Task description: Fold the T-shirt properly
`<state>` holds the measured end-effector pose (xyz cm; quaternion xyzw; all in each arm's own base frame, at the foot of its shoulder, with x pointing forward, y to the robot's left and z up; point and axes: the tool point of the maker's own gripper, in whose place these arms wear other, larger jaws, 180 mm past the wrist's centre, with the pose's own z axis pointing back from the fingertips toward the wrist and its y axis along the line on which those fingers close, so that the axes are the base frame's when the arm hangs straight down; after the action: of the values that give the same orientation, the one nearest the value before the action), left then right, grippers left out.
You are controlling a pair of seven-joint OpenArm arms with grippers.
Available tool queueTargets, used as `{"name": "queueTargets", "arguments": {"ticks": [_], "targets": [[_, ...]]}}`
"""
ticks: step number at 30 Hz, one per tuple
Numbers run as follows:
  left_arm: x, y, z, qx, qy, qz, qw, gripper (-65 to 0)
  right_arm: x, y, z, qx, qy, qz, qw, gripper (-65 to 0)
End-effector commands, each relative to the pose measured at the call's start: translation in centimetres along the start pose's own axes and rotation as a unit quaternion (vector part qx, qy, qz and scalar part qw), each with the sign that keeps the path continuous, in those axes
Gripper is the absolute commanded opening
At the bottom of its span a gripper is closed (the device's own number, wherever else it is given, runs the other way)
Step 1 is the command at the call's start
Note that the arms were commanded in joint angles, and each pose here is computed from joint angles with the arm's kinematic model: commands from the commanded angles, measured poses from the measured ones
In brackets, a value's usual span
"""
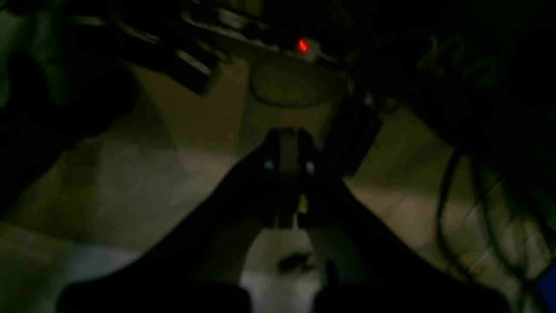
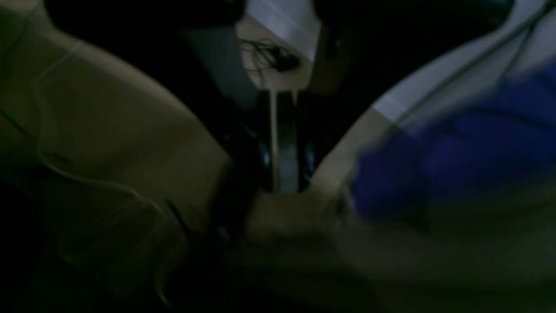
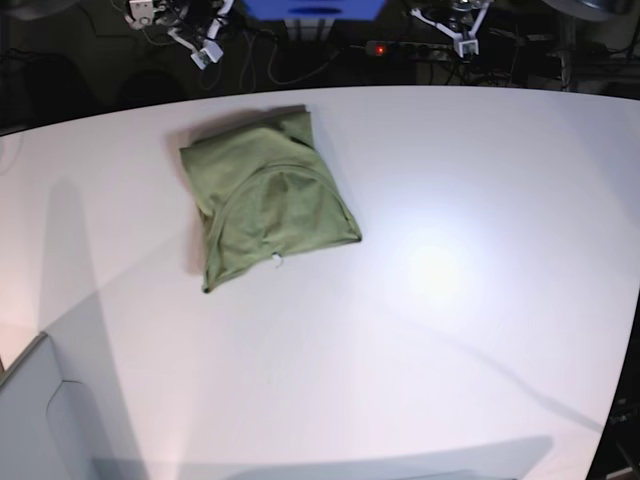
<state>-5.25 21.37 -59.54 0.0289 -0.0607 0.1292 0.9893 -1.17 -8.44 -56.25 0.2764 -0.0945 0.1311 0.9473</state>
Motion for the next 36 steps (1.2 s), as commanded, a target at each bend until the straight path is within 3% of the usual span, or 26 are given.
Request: {"name": "queueTargets", "arguments": {"ticks": [1,4,9,11,14,18,36], "targets": [[-0.3,-0.1,-0.5,0.0,-0.001,-0.013,1.0,-65.0,-0.6,0.2,-0.2,0.009,0.0,-0.008,0.9999,-64.6],[-1.7,-1.1,-2.7,-0.007,0.024,-0.041,0.999,-65.0,0.3,0.8,-2.2,0.019,-0.011,-0.031,0.9993,-64.6],[-2.6,-2.2,-4.8,-0.013,0.035,-0.056,0.998,-65.0,0.3,-4.1,-3.5,-0.124,-0.017,-0.072,0.9896,-64.6],[-1.7,-2.6,-5.1,-0.015,0.018,-0.064,0.998,-65.0,-0.4,-6.0,-3.7,-0.194,-0.008,-0.072,0.9784,-64.6],[-1.1,-2.9,-5.2,-0.017,0.009,-0.062,0.998,-65.0,-2.6,-8.5,-3.3,-0.294,0.026,-0.051,0.954,-64.6],[-0.1,-3.2,-5.4,-0.019,0.003,-0.065,0.998,-65.0,-3.5,-9.4,-3.1,-0.369,0.036,-0.001,0.9289,-64.6],[-1.2,-5.7,-5.4,-0.036,0.012,-0.059,0.998,-65.0,-0.8,-9.8,-3.6,-0.369,-0.004,0.027,0.929,-64.6]]}}
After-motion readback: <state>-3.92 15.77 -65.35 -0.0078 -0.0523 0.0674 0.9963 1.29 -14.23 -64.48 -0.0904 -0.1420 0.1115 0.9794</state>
